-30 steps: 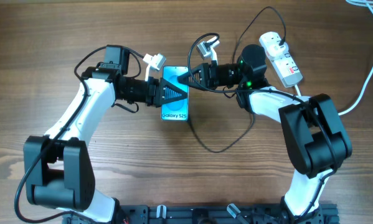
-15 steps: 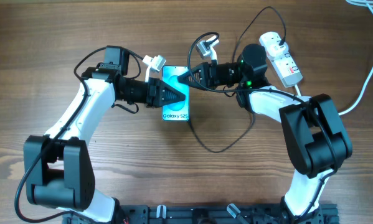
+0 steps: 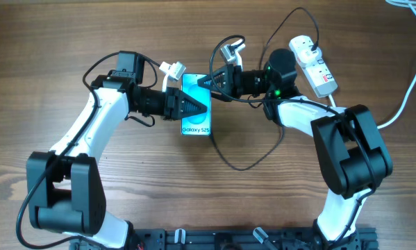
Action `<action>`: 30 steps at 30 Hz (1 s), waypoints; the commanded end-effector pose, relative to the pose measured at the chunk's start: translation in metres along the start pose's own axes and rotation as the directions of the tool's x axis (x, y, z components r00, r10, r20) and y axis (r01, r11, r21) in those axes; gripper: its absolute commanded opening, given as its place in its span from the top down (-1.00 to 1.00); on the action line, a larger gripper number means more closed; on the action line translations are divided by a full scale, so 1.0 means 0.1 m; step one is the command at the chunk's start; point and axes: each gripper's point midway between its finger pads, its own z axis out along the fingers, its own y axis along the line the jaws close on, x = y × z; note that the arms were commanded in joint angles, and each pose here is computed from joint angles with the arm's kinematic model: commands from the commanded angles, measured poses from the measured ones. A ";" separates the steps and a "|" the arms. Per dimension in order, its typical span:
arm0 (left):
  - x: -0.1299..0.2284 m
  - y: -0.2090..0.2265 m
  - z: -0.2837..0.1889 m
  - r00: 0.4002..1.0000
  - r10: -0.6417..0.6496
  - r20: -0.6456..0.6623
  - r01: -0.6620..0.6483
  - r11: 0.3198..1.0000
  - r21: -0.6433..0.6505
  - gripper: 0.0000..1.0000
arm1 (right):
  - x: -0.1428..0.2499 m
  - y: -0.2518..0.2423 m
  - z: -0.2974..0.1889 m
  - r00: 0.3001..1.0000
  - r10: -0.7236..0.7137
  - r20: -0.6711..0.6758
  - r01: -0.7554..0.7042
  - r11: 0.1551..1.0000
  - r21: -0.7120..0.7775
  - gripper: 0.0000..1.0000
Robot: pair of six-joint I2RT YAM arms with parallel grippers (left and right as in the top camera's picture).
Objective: Plug charger to phone and switch on socket
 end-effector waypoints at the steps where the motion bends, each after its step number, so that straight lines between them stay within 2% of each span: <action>1: 0.00 -0.05 -0.01 0.999 0.051 0.002 -0.051 0.999 -0.018 0.92 | -0.06 -0.15 -0.01 0.999 -0.023 0.037 0.022 0.999 0.037 -0.50; 4: 0.00 -0.04 -0.01 0.999 0.051 0.003 -0.051 0.999 -0.018 0.92 | -0.01 -0.22 -0.01 1.000 -0.008 0.021 0.007 0.999 0.052 -0.33; 12: -0.03 -0.02 -0.01 0.997 0.074 0.008 -0.073 0.997 -0.033 0.92 | 0.15 -0.20 0.04 0.998 0.020 -0.057 -0.018 0.999 0.029 -0.19; 14: -0.05 -0.02 -0.01 0.997 0.079 0.011 -0.078 0.996 -0.033 0.92 | 0.19 -0.18 0.06 0.997 0.016 -0.080 -0.014 1.000 0.021 -0.21; 17: -0.05 -0.02 -0.01 0.998 0.068 0.012 -0.067 0.997 -0.034 0.92 | 0.19 -0.19 0.06 0.996 -0.037 -0.079 0.039 0.999 0.019 -0.41; 21: -0.05 0.19 -0.03 0.999 -0.038 0.023 0.041 0.987 -0.152 0.92 | 0.16 -0.22 0.05 0.996 -0.061 -0.060 0.063 0.998 0.031 -0.62; 24: -0.06 0.55 -0.13 0.982 -0.165 0.086 0.185 0.917 -0.352 0.92 | 0.08 -0.33 0.03 0.996 -0.084 -0.013 0.085 0.994 0.074 -0.80; 27: -0.05 0.88 -0.30 0.940 -0.271 0.206 0.340 0.784 -0.520 0.92 | 0.06 -0.64 -0.03 0.998 -0.052 0.036 0.045 0.981 0.188 -0.86; 30: -0.03 1.08 -0.45 0.902 -0.313 0.298 0.432 0.673 -0.600 0.92 | 0.18 -1.01 -0.13 0.999 0.002 0.054 -0.020 0.944 0.329 -0.87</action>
